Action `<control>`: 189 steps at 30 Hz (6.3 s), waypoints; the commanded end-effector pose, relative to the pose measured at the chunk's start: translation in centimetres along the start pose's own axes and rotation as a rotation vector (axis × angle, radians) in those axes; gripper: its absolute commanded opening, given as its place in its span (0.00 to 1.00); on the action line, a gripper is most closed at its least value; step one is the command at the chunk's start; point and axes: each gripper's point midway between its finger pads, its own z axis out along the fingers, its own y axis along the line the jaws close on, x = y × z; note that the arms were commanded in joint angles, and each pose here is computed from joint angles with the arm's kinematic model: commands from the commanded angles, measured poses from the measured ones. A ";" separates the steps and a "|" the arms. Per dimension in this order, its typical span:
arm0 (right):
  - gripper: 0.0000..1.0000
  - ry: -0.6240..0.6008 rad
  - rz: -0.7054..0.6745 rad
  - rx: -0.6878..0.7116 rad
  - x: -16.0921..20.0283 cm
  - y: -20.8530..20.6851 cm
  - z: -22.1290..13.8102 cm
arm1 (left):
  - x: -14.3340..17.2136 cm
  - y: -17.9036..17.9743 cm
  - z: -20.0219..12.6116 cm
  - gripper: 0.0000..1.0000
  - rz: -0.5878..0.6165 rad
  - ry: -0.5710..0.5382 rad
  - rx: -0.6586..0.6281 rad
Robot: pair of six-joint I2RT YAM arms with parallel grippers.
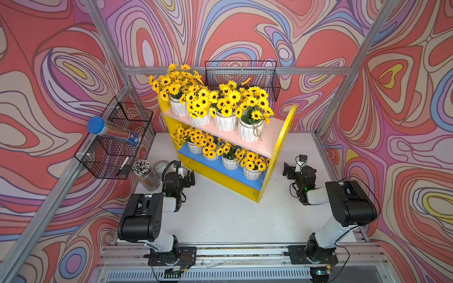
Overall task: Take the sunflower pots off the shelves
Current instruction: Adjust the shelf at the center of the board.
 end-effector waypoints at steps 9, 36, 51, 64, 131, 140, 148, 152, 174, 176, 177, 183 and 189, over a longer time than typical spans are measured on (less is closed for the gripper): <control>0.98 -0.005 -0.005 0.001 -0.3 -0.1 0.3 | -1.0 0.0 -0.1 1.00 0.020 -0.028 -0.004; 0.98 -0.006 -0.004 -0.001 -0.3 -0.1 0.3 | -1.0 -0.1 -0.1 0.99 0.018 -0.029 -0.002; 0.98 0.054 0.154 0.123 -8.1 -1.3 -2.4 | -8.4 -0.6 -7.0 1.00 0.079 -0.080 -0.122; 0.90 0.275 0.458 0.186 -5.5 -1.4 -4.1 | -10.9 -4.0 -11.6 1.00 -0.594 -0.102 0.122; 0.93 0.285 0.310 -0.588 -8.3 17.3 -19.7 | -10.1 -10.2 -16.3 0.99 -0.661 0.085 0.481; 0.92 0.252 0.269 -0.467 -8.5 16.0 -17.6 | -10.1 -10.0 -15.9 0.99 -0.653 0.083 0.467; 0.91 0.234 0.184 -0.425 -9.4 16.3 -15.8 | -10.5 -10.2 -15.7 0.99 -0.658 0.093 0.477; 0.91 0.226 0.170 -0.379 -9.7 15.5 -14.9 | -10.7 -10.2 -15.7 0.99 -0.660 0.090 0.478; 0.90 0.210 0.296 -0.273 -13.0 8.8 -6.5 | -10.9 -10.3 -16.6 0.99 -0.630 0.124 0.471; 0.90 0.221 0.297 -0.286 -13.2 9.1 -5.7 | -10.8 -10.2 -16.5 0.99 -0.627 0.131 0.461; 0.89 0.224 0.293 -0.297 -13.3 9.4 -5.3 | -10.7 -10.2 -16.5 0.99 -0.624 0.134 0.459; 0.89 0.216 0.267 -0.283 -14.4 9.0 -3.1 | -10.3 -10.2 -16.2 0.99 -0.614 0.156 0.448; 0.89 0.229 0.272 -0.305 -15.1 9.1 -0.6 | -10.7 -10.2 -15.5 0.99 -0.613 0.165 0.441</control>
